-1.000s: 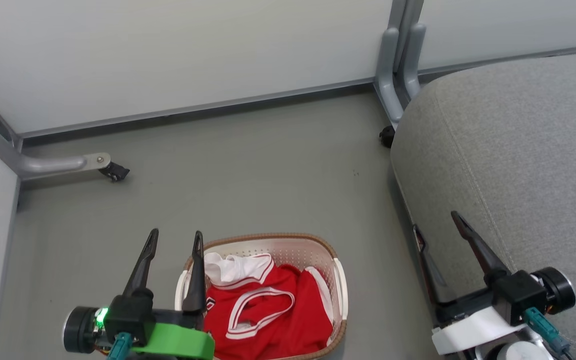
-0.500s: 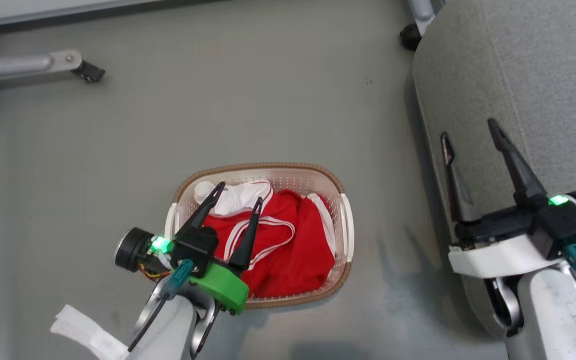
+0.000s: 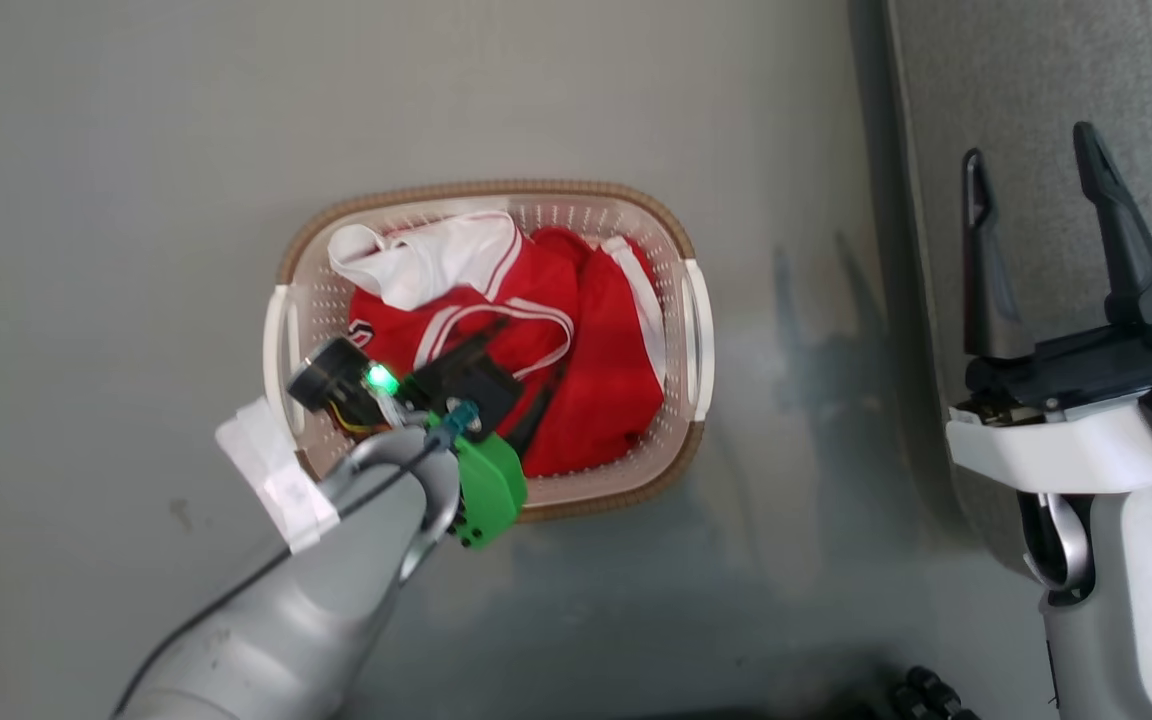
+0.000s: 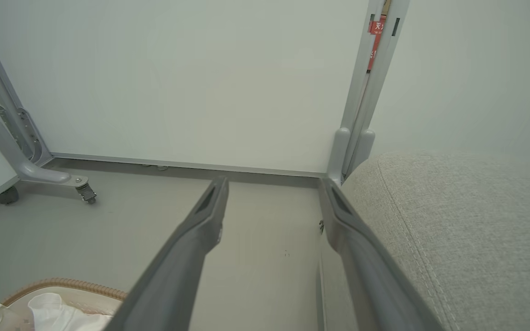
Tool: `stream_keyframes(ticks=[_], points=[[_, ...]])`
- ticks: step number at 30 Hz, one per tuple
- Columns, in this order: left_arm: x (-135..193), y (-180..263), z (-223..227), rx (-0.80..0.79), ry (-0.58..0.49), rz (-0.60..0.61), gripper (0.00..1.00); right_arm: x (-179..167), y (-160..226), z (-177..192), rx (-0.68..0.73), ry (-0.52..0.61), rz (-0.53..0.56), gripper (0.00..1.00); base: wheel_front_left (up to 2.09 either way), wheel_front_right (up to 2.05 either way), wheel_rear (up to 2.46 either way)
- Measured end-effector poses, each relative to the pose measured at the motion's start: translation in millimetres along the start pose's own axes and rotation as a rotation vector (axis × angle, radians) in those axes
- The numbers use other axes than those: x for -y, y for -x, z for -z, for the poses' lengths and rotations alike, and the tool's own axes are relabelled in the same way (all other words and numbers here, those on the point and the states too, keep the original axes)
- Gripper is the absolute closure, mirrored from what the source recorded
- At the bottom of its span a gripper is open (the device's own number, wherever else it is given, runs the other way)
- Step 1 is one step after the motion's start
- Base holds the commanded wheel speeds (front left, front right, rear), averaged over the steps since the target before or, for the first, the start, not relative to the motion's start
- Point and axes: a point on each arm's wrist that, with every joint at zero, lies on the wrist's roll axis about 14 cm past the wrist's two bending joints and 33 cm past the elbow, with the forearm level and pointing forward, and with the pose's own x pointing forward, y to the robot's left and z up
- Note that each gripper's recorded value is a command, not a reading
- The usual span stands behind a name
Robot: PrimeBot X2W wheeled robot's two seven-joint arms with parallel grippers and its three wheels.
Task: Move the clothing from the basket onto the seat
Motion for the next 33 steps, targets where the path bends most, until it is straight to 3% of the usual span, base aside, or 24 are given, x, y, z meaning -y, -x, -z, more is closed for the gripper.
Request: stream_keyframes(ticks=[11,22,33], points=[[-6,-35,90,-0.316,-0.115,0.130,0.00,14,-1,67,-0.123,-0.048,0.043,0.00,0.00,0.00,0.00],[-29,-53,143,-0.456,-0.171,0.170,0.00,29,11,114,-0.224,-0.083,0.091,0.00,0.00,0.00,0.00],[-39,-62,186,-0.570,-0.160,0.152,0.00,36,20,136,-0.275,-0.102,0.112,0.00,0.00,0.00,0.00]])
